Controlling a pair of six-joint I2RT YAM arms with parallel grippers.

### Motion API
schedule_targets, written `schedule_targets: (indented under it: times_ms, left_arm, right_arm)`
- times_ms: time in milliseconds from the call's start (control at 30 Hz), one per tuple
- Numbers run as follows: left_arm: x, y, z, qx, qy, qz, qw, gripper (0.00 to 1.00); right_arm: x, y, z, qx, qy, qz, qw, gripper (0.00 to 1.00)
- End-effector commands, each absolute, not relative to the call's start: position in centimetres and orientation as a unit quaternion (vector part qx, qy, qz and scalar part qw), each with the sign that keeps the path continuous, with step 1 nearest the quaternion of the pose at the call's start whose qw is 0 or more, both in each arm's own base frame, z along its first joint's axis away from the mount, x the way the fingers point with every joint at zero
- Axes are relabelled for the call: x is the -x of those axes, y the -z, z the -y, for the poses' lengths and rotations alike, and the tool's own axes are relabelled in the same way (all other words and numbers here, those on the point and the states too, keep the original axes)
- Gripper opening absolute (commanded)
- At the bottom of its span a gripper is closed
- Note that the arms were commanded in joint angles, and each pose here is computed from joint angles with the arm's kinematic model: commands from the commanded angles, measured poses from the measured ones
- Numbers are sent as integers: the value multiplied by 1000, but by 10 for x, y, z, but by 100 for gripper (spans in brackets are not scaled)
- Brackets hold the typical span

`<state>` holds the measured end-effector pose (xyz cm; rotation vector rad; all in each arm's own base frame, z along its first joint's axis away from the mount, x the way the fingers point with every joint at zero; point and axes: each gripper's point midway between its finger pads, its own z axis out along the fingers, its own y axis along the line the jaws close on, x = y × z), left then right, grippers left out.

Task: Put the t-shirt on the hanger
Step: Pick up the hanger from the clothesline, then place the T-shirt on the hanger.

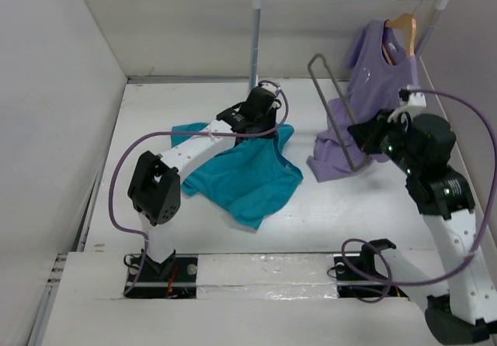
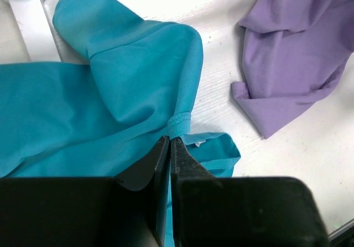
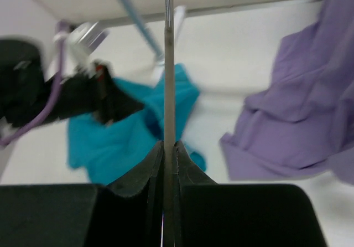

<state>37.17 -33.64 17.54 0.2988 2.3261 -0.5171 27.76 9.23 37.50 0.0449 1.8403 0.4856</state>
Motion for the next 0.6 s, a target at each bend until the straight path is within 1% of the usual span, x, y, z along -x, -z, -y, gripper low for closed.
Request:
schedule_targets:
  times_ms: [0,100,200,433,567]
  left_arm:
    - [-382,-195,347,-116,221,-892,377,0]
    - [-385,-196,351,-113,222,-892,378,0]
    - [-383,-195,356,-118,231,-893,368,0]
    - [-390,-198,348,-100,231,-895,367,0]
    - [-392,-201,344,-93,232,-895,369,0]
  right_arm:
    - [-233,-360,-125,-13,-305,-787,536,0]
    - [-205,-337,-138,-6,-331,-804,495,0]
    - [-187,-318,-139,-1,-324,-825,464,0]
    - [-166,-280,-151,15,-332,-850,407,0]
    - [-165,-267,-151,10,-325,-859,396,0]
